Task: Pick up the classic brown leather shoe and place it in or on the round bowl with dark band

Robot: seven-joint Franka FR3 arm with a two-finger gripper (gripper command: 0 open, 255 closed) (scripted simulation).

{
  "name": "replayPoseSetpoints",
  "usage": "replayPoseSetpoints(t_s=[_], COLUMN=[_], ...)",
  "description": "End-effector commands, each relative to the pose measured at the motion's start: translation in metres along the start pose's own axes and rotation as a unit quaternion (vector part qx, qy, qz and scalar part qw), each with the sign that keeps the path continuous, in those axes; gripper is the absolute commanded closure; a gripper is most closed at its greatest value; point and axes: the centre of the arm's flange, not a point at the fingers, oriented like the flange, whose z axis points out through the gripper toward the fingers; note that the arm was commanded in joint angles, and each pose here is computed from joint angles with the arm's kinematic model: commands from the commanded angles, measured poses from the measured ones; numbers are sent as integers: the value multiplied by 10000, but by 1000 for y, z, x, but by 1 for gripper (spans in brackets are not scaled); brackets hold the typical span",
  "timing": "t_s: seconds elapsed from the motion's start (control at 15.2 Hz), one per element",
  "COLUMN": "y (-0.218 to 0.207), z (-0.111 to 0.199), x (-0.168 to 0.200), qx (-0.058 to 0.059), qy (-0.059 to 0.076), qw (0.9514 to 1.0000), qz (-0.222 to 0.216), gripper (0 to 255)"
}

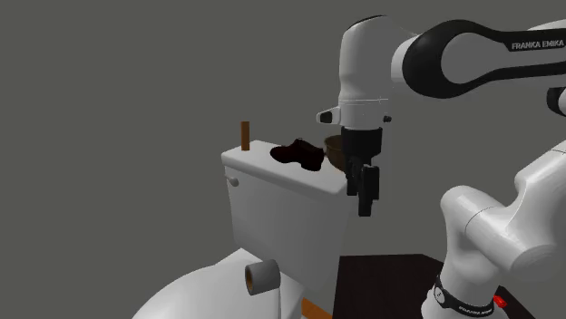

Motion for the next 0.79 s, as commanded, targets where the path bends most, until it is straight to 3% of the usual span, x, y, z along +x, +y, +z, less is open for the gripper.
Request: replayPoseSetpoints(t_s=[0.0, 0.73], y=[0, 124], z=[0, -19], x=[0, 41], qx=[0, -349], qy=[0, 305], qw=[10000, 9980], qz=[0, 429], gripper=[0, 0])
